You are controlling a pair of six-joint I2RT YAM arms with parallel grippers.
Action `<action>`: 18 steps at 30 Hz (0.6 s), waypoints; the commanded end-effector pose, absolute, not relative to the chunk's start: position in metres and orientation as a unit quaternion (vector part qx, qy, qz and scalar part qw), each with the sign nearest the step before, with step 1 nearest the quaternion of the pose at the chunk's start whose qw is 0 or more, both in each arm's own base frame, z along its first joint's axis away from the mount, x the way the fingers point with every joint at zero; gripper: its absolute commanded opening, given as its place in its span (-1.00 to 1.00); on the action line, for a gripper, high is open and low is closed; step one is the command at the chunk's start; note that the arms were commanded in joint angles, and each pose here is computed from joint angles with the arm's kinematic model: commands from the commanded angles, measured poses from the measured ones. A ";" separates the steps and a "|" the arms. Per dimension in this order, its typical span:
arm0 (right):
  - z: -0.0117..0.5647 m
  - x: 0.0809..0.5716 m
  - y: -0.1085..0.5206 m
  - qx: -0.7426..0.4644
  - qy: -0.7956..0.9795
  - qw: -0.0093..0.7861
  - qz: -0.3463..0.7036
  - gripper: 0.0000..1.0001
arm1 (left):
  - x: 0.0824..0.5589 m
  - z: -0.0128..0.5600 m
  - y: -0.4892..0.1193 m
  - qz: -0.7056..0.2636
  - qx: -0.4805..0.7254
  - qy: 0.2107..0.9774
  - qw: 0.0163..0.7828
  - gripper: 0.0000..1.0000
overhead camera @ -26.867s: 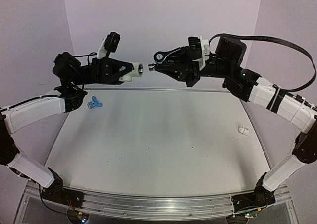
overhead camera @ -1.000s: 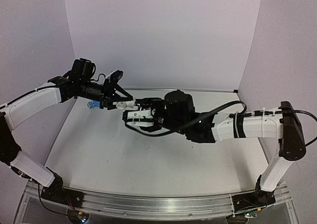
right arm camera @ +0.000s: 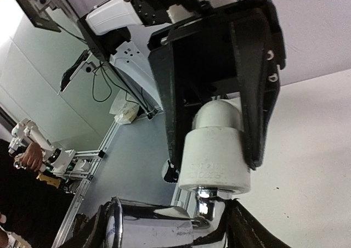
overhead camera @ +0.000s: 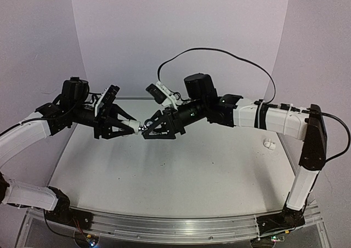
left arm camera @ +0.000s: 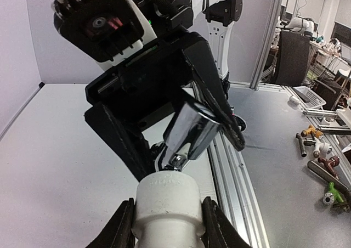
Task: Install the water faucets
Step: Screw the water faucet onto the adaptor.
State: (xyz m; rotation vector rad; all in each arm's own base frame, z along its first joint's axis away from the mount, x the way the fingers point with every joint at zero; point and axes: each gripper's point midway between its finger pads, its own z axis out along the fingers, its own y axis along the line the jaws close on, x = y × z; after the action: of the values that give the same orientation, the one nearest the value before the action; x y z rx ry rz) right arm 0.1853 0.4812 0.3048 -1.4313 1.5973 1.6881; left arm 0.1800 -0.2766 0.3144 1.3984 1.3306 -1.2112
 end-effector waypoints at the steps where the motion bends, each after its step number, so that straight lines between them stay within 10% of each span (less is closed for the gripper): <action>1: 0.325 0.245 0.431 -0.430 0.653 0.272 0.561 0.40 | 0.158 0.327 -0.261 -0.511 0.562 0.504 0.411 -1.00; 18: 0.322 0.305 0.335 -0.314 0.750 0.496 0.305 0.70 | 0.170 0.319 -0.276 -0.652 0.495 0.522 0.239 -1.00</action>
State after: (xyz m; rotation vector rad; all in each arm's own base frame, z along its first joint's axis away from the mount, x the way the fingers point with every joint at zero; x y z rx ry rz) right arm 0.2650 0.3812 0.3185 -0.9538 1.8249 1.1393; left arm 0.1811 -0.2735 0.2937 1.3240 1.5186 -1.4753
